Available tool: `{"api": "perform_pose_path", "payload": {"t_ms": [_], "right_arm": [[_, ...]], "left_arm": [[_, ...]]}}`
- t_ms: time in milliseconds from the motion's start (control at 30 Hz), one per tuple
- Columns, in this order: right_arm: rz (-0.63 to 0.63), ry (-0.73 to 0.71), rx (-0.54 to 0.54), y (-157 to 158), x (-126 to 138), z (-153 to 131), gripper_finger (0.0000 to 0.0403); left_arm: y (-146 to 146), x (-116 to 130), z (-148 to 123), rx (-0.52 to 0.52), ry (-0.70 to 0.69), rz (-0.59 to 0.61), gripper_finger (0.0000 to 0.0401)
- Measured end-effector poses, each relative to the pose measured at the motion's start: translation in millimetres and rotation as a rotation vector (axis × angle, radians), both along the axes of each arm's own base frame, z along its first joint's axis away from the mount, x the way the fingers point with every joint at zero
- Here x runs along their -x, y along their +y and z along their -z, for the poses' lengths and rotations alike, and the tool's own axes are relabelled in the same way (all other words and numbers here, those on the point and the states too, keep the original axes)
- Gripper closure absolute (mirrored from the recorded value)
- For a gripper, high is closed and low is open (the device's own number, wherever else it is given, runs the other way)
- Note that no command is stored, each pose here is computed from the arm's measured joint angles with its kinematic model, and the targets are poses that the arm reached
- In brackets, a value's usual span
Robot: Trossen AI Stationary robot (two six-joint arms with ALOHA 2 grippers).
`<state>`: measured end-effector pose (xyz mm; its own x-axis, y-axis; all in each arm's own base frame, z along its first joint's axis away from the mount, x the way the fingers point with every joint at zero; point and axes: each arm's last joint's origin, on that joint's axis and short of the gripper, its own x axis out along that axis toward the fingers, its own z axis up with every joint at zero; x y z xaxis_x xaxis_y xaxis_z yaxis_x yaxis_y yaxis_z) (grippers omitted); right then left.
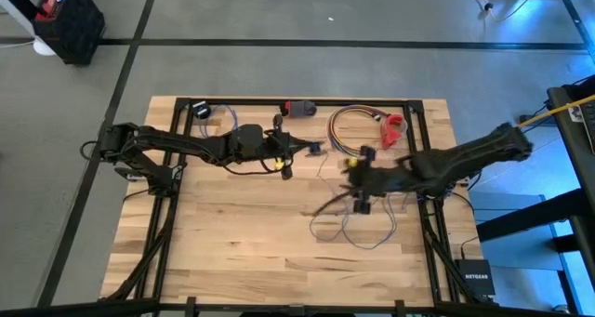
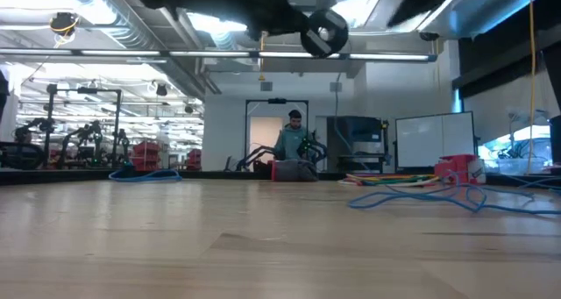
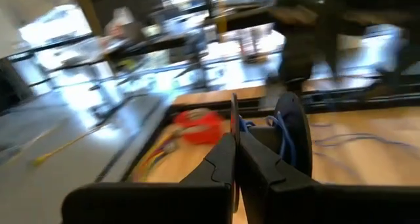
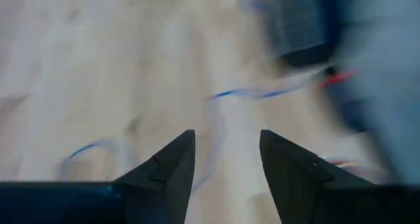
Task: Coil cords
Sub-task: Coil the blue wire on the black spool
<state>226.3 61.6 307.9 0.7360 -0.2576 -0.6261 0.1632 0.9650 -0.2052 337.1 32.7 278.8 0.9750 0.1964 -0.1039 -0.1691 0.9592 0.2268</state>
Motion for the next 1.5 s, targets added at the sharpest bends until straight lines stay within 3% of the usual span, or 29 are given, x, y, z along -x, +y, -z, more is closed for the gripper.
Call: {"api": "perform_pose_path", "payload": {"t_ms": [100,167,400,733,967,1267,1433,1500], "right_arm": [[0.051,-0.108,0.16,-5.9,13.8,1.4,0.0228],[0.065,-0.181,0.201,-14.2,15.5,10.5,0.0233],[-0.103,-0.478,0.05,-45.2,-0.7,36.8,0.0267],[-0.207,-0.457,0.014,-50.0,2.7,35.8,0.0313],[-0.246,-0.478,0.0,-48.7,1.3,34.3,0.0315],[-0.274,-0.519,0.067,-47.6,-16.4,40.0,0.032],[-0.278,-0.498,0.098,-47.8,-19.2,43.6,0.0384],[-0.276,-0.492,0.121,-48.1,-19.1,43.7,0.0392]], "left_arm": [[-3.1,-0.5,-0.4,-0.035,0.001,0.163,0.04],[-5.7,-0.5,-0.3,-0.05,-0.001,0.257,0.04],[-9.1,-0.5,-0.7,-0.069,-0.006,0.324,0.04],[-7.4,-0.2,2.2,-0.061,0.025,0.287,0.04],[-5.9,-0.2,2.2,-0.051,0.023,0.279,0.04],[-5.9,-0.3,1.3,-0.046,0.014,0.278,0.04],[-6.1,-0.3,1.7,-0.044,0.018,0.28,0.04],[-6.0,-0.3,1.9,-0.044,0.02,0.279,0.04]]}}
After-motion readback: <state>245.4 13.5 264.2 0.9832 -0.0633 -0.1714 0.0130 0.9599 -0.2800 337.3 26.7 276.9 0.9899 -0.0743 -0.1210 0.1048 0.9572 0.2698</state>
